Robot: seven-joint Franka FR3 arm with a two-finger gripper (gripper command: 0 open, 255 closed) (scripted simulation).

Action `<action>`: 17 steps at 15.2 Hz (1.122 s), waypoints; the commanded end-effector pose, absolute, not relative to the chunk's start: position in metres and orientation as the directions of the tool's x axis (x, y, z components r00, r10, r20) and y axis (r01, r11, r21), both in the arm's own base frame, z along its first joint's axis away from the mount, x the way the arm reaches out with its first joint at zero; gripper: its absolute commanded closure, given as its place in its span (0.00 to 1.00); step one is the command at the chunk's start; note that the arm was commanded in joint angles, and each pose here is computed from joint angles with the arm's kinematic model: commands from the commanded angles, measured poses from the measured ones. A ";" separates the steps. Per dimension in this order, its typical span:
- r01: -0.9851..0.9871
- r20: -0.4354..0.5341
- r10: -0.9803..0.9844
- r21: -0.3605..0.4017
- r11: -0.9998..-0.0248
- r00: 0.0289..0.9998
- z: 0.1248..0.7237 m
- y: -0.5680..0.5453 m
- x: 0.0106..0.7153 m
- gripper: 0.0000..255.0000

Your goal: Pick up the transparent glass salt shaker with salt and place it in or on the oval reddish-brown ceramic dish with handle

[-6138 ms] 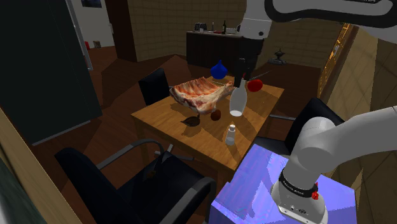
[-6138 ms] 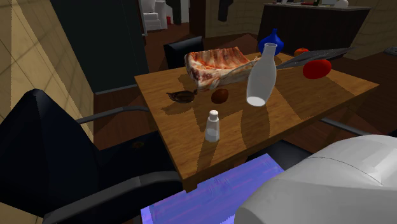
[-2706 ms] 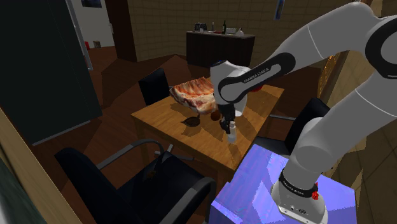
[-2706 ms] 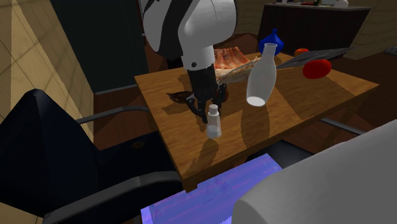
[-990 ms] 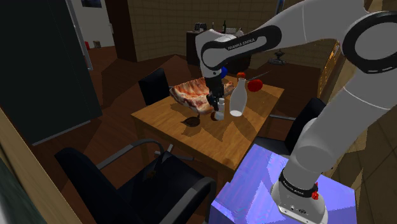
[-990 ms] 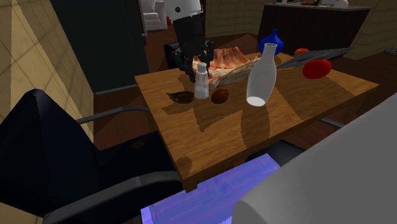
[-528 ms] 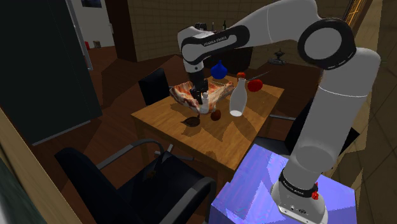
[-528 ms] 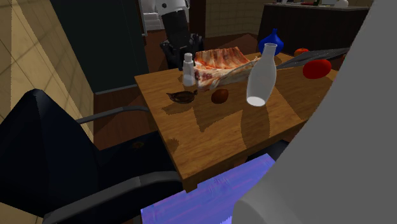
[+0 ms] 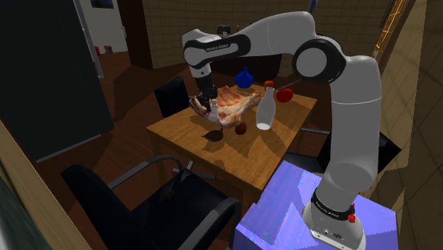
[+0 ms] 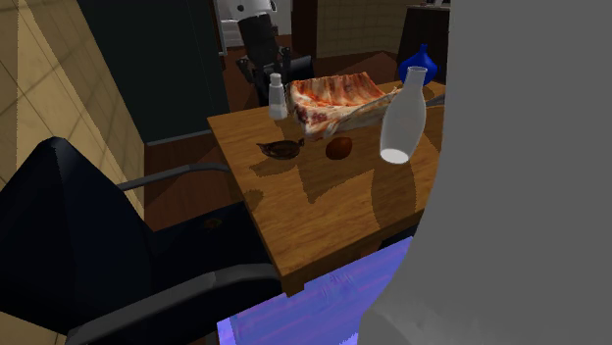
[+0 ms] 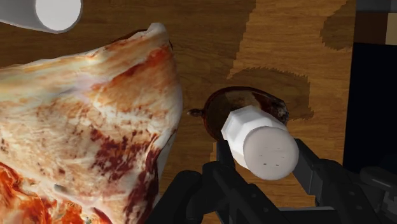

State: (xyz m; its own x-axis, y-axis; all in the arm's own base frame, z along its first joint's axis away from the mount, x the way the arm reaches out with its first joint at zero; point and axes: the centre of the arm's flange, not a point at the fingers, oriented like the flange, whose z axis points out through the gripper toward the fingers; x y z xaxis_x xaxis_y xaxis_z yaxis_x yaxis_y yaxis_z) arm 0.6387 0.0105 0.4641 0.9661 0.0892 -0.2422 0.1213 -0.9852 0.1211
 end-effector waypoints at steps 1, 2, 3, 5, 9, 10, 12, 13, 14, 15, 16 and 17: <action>0.121 -0.242 0.089 0.121 -0.985 0.966 0.455 0.012 0.642 1.00; 0.121 -0.242 0.089 0.121 -0.985 0.966 0.450 0.012 0.642 1.00; 0.121 -0.242 0.089 0.121 -0.985 0.966 0.445 0.012 0.642 1.00; 0.121 -0.242 0.089 0.121 -0.985 0.966 0.434 0.012 0.642 1.00; 0.121 -0.242 0.089 0.121 -0.985 0.966 0.413 0.012 0.642 1.00; 0.121 -0.242 0.089 0.121 -0.985 0.966 0.408 0.012 0.642 1.00; 0.121 -0.242 0.089 0.121 -0.985 0.966 0.397 0.012 0.642 1.00; 0.121 -0.242 0.089 0.121 -0.985 0.966 0.392 0.012 0.642 1.00; 0.121 -0.242 0.089 0.121 -0.985 0.966 0.386 0.012 0.642 1.00; 0.121 -0.242 0.089 0.121 -0.985 0.966 0.386 0.012 0.642 1.00; 0.121 -0.242 0.089 0.121 -0.985 0.966 0.386 0.012 0.642 1.00; 0.121 -0.242 0.089 0.121 -0.985 0.966 0.386 0.012 0.642 1.00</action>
State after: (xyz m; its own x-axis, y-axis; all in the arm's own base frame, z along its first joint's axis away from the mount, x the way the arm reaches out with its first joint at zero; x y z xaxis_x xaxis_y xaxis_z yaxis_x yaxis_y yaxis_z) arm 0.6424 0.0114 0.3867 0.9662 0.0891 -0.2421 0.1213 -0.9852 0.1212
